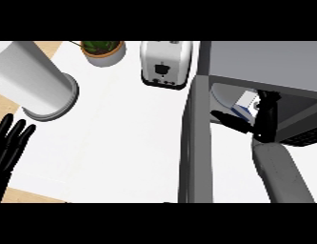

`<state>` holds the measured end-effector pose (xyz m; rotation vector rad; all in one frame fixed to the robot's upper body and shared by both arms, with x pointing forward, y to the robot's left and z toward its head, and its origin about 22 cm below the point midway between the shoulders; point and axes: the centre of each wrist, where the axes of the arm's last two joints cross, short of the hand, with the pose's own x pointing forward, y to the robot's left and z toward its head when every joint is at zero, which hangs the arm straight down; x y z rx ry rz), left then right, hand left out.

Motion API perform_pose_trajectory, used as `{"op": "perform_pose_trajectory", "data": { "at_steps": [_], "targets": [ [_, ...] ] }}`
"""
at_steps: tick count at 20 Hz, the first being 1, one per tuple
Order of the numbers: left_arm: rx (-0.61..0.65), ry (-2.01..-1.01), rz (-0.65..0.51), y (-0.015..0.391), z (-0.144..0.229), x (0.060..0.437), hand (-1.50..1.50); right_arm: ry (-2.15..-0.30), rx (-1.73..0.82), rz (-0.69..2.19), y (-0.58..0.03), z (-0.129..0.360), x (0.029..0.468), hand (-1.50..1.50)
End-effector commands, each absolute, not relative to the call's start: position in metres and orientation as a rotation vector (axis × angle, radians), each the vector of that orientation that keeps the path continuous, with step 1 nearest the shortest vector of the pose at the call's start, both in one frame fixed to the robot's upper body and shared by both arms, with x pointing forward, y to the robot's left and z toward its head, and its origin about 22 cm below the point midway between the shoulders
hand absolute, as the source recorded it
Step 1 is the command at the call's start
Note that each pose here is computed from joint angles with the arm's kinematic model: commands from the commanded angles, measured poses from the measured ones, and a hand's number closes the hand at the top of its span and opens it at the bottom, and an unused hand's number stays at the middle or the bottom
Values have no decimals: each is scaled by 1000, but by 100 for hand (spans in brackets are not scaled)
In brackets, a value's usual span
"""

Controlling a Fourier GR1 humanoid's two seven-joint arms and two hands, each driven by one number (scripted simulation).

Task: Pick up the milk, place it into the microwave and close the microwave

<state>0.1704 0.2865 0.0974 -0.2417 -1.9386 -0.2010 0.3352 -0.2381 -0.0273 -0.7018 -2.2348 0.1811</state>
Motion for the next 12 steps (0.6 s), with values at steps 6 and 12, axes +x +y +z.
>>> {"op": "perform_pose_trajectory", "data": {
  "at_steps": [6,12],
  "targets": [
    [-256,-1934,-202,274,96,173,-150,-1959,-596,142,-245,-16,372,-150],
    [-240,-1921,-190,269,93,176,-150,-1945,-519,117,-233,-18,377,-150]
  ]
}}
